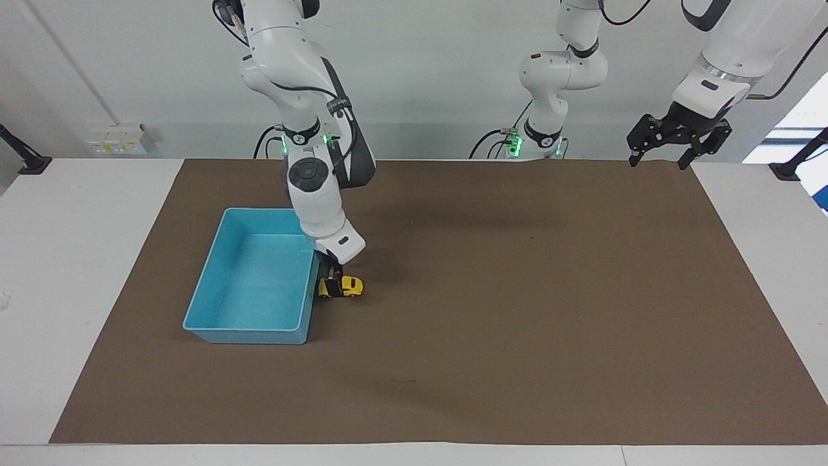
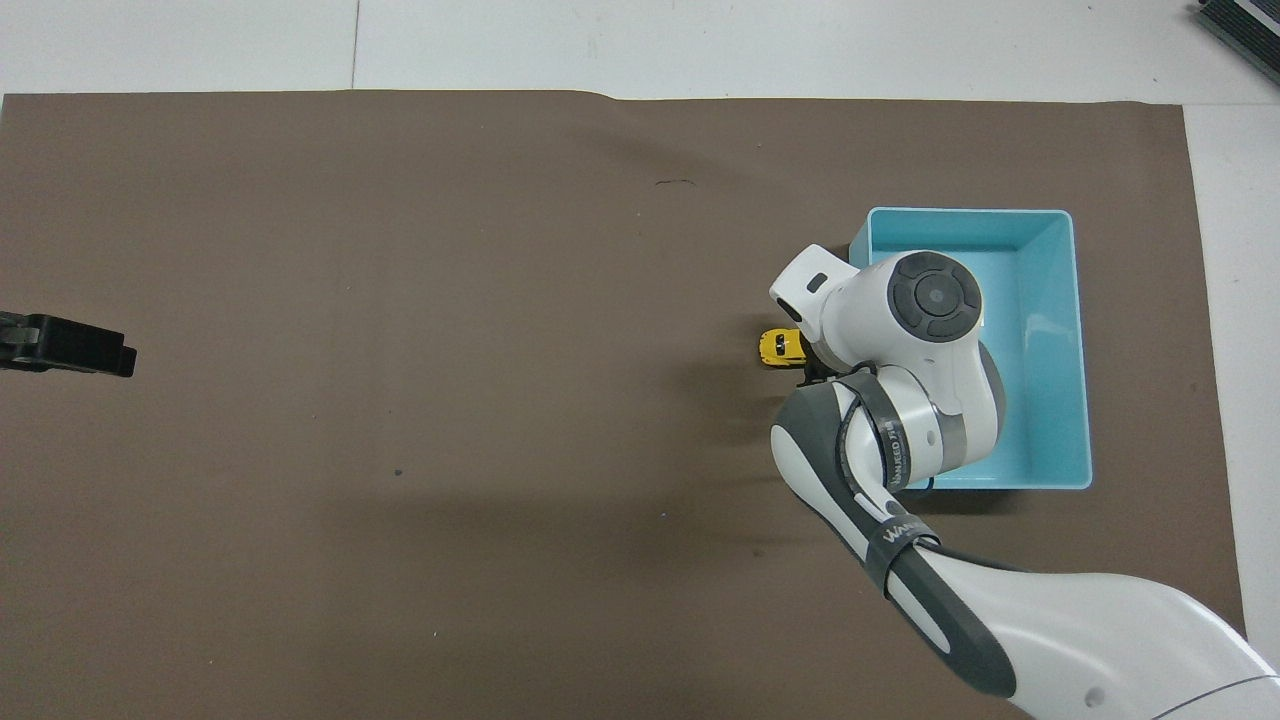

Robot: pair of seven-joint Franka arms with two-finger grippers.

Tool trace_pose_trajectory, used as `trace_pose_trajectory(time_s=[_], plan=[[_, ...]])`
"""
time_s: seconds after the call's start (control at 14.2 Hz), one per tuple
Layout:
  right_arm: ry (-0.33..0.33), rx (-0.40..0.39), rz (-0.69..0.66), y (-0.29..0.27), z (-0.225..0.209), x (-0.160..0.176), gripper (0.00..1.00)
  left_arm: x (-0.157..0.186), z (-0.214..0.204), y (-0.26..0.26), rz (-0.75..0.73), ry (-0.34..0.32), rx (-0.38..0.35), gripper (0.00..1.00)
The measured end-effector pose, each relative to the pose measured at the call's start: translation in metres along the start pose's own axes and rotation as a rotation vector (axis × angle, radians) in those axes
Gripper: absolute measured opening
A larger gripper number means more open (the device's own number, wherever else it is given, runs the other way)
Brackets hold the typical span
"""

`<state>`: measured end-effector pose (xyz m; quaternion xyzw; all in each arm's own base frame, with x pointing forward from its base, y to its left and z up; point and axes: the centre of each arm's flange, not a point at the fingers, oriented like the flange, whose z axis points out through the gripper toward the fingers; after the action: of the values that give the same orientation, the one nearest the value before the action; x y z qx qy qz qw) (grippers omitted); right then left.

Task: Wind up and store yellow beetle car
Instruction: 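Lower the right gripper onto the yellow car and grasp it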

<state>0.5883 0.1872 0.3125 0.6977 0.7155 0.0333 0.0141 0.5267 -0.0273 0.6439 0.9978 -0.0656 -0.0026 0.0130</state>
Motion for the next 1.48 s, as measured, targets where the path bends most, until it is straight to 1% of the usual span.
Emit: trace_pose_trajectory(time_s=[0.56, 0.7, 0.77, 0.84, 0.91, 0.98, 1.05, 1.12, 1.2, 1.27, 1.48], plan=[[-0.003, 0.005, -0.004, -0.007, 0.016, 0.0, 1.0, 0.0, 0.004, 0.006, 0.01, -0.009, -0.003, 1.0], [-0.004, 0.008, -0.004, -0.009, 0.018, 0.0, 0.97, 0.001, 0.005, 0.006, 0.009, -0.009, -0.003, 1.0], [-0.005, 0.009, -0.005, -0.01, 0.019, 0.0, 0.97, 0.001, 0.005, 0.005, 0.009, -0.005, -0.003, 1.0], [-0.006, 0.009, -0.005, -0.01, 0.02, -0.001, 0.93, 0.002, 0.006, 0.005, 0.009, -0.002, -0.002, 1.0], [-0.004, 0.002, -0.005, -0.009, 0.019, -0.001, 0.8, 0.002, 0.006, 0.005, 0.009, -0.002, -0.003, 1.0], [-0.004, 0.0, -0.005, -0.009, 0.019, -0.001, 0.77, 0.002, 0.006, 0.005, 0.009, -0.002, -0.002, 1.0], [-0.005, -0.001, -0.006, -0.009, 0.019, -0.001, 0.76, 0.002, 0.005, 0.005, 0.008, 0.0, -0.002, 1.0], [-0.005, -0.004, -0.007, -0.008, 0.018, -0.001, 0.68, 0.002, 0.004, 0.004, 0.006, 0.001, -0.002, 1.0], [-0.004, -0.005, -0.008, -0.007, 0.017, 0.0, 0.54, 0.001, 0.003, 0.002, 0.003, 0.003, -0.002, 1.0], [-0.004, -0.007, -0.01, -0.007, 0.016, 0.0, 0.46, 0.001, 0.003, 0.0, -0.001, 0.005, -0.002, 1.0], [-0.006, -0.003, -0.019, -0.008, 0.016, 0.003, 0.46, -0.001, 0.002, -0.007, -0.014, 0.006, -0.002, 1.0]])
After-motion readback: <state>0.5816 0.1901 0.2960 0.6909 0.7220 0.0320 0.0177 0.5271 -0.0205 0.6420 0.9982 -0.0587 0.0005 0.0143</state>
